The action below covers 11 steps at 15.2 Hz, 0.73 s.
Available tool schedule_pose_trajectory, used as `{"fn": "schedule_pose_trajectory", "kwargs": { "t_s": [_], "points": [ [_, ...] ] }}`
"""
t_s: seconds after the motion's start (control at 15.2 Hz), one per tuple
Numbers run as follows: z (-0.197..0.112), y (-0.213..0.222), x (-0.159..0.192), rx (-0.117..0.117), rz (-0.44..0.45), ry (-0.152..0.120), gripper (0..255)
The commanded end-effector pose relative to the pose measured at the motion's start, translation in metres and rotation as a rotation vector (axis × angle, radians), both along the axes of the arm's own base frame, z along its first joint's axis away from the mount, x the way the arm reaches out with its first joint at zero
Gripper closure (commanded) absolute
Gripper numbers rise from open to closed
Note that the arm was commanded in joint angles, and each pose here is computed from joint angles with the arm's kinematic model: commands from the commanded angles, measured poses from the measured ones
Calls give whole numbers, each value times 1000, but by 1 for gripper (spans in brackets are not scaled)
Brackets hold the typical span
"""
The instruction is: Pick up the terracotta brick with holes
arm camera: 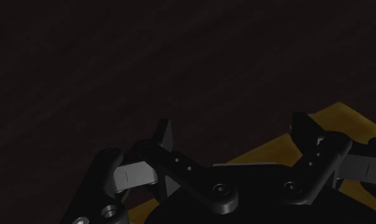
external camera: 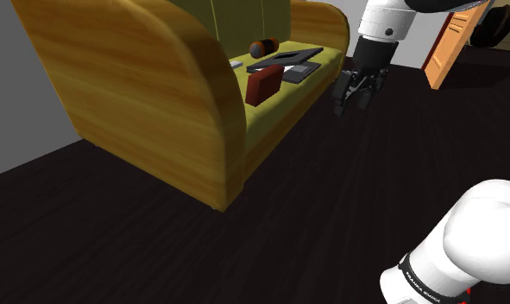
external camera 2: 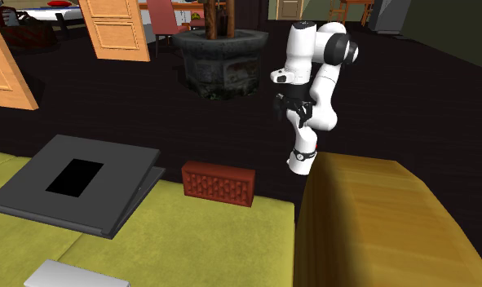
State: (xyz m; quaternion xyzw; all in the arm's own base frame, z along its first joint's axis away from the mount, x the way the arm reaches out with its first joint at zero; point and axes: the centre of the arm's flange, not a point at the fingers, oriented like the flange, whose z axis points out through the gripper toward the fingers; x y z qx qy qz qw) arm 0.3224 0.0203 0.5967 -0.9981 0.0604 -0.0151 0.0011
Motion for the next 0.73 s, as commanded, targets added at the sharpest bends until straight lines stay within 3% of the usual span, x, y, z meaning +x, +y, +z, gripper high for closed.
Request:
{"fn": "schedule_pose_trajectory", "kwargs": {
  "t_s": [0.0, 0.66],
  "points": [
    [0, 0, 0, 0, 0, 0, 0],
    [4, 17, 127, 32, -311, -13, 0]
  ]
}}
